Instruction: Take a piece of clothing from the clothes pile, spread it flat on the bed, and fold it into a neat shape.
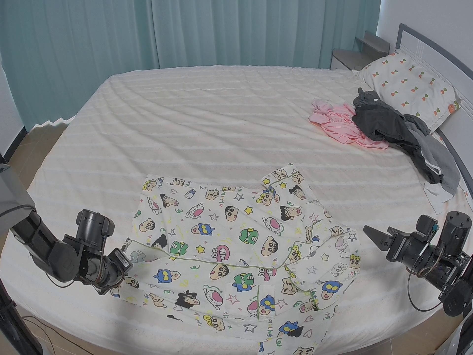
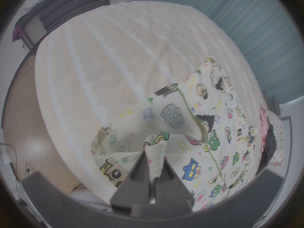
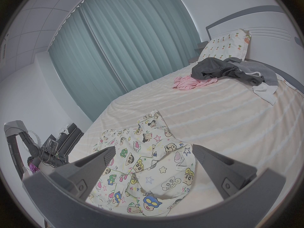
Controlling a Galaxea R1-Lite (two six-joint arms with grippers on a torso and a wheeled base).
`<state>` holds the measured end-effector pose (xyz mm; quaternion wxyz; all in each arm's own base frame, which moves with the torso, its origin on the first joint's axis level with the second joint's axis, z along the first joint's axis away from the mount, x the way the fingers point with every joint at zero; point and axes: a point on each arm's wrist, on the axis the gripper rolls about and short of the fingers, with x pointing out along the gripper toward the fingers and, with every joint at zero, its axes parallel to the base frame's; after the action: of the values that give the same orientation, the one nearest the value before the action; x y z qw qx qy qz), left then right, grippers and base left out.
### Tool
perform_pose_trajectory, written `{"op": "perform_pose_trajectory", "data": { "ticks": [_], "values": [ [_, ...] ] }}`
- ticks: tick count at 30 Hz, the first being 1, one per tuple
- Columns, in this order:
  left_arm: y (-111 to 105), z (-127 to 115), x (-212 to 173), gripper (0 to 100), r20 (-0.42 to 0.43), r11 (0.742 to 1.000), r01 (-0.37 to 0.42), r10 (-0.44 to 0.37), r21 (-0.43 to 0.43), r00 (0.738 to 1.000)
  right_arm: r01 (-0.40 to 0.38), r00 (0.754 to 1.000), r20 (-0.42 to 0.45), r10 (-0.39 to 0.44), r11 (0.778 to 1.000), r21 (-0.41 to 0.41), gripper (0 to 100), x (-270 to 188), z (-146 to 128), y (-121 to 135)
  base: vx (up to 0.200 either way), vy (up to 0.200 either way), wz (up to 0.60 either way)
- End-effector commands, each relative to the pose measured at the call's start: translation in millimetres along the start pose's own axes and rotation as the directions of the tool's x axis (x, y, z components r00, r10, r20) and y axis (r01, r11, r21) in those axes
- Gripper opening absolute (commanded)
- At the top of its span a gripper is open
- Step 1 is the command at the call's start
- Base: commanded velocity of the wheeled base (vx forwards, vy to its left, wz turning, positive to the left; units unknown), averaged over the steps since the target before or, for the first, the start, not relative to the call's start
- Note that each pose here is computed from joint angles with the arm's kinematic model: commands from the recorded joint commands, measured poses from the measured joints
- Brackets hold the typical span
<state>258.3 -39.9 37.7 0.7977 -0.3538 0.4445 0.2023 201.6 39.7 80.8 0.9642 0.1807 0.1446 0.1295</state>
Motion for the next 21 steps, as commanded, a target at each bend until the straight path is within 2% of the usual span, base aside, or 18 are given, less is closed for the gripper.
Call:
{"op": "perform_pose_trajectory", "data": {
  "ticks": [1,5,6,12,14,17,21],
  "values": [
    [3,-1,-4,0,0.055,0.998,0.041,-0.043,0.050,0.998,0.004,1.000,-0.008,-0.004,1.000,0.002,100,-3,-2,-1,0.000,0.000,0.00],
    [5,-3,4,0,0.045,0.997,0.018,-0.021,0.072,0.999,0.009,1.000,-0.026,-0.009,1.000,0.003,100,-3,-4,-1,0.000,0.000,0.00],
    [5,-4,6,100,0.040,0.997,0.016,-0.019,0.074,0.999,0.010,1.000,-0.027,-0.010,1.000,0.003,100,-3,-4,-1,0.000,0.000,0.00],
    [12,-8,10,100,0.020,0.997,-0.021,0.019,0.077,1.000,0.011,1.000,-0.027,-0.011,1.000,0.003,100,-3,-4,-1,0.000,0.000,0.00],
    [12,-6,10,100,0.031,0.997,-0.026,0.024,0.070,0.999,0.011,0.999,-0.030,-0.011,1.000,0.003,100,-3,-5,-1,0.000,0.000,0.00],
    [13,9,11,100,0.094,0.999,-0.021,0.018,0.033,0.995,0.009,1.000,-0.026,-0.009,1.000,0.001,100,-3,-4,-1,0.000,0.000,0.00],
    [17,16,16,100,0.117,0.996,-0.013,0.003,0.088,0.993,0.008,1.000,-0.023,-0.008,1.000,0.002,100,-4,-3,-1,0.000,0.000,0.00]
  ]
}}
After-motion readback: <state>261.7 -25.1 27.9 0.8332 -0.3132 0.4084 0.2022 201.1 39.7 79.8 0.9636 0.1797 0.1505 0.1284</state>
